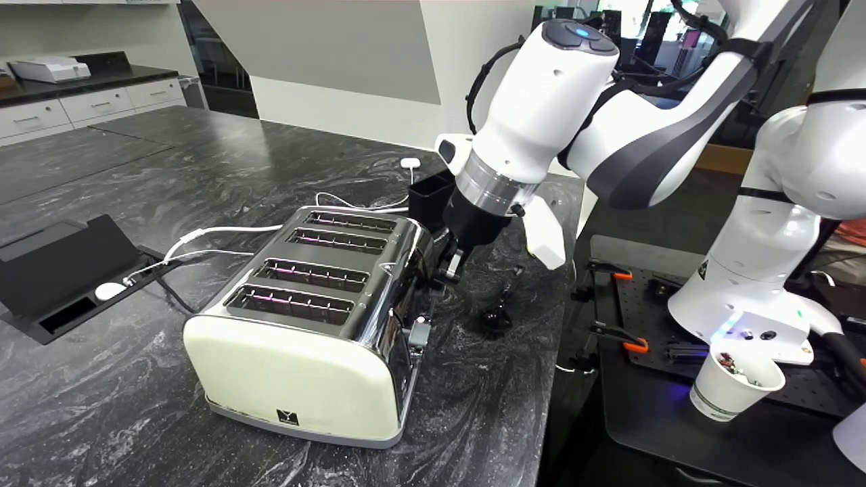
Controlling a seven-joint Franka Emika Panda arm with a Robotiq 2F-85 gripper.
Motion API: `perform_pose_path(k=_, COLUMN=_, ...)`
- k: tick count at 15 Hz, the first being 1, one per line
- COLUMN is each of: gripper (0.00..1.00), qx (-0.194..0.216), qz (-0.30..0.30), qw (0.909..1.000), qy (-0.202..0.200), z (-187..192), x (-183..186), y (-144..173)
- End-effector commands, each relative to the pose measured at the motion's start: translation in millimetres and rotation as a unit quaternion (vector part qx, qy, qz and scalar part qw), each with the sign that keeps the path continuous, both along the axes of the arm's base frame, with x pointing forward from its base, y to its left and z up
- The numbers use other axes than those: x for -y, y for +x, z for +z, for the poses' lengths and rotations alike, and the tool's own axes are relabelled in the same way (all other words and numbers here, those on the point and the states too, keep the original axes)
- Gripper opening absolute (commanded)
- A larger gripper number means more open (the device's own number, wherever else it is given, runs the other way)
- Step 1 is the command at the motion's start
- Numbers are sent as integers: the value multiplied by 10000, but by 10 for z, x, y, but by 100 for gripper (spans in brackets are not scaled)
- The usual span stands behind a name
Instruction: Push the toaster lever down to the right
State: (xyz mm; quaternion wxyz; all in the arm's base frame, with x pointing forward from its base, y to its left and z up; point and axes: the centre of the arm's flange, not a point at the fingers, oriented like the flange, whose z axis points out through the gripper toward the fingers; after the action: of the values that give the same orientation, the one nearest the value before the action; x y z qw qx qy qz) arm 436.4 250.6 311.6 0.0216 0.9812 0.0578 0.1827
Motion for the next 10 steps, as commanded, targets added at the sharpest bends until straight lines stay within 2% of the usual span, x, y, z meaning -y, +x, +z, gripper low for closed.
perform_pose_path(k=1, gripper=0, qx=4, qz=41, qw=10000, qy=69, z=-359, x=-142, y=81)
perform_pose_path(k=7, gripper=0, qx=128, qz=74, qw=9997, qy=-192, z=-684, x=-210, y=-60)
perform_pose_path(k=10, gripper=0, qx=245, qz=53, qw=9995, qy=-197, z=-708, x=-213, y=-96)
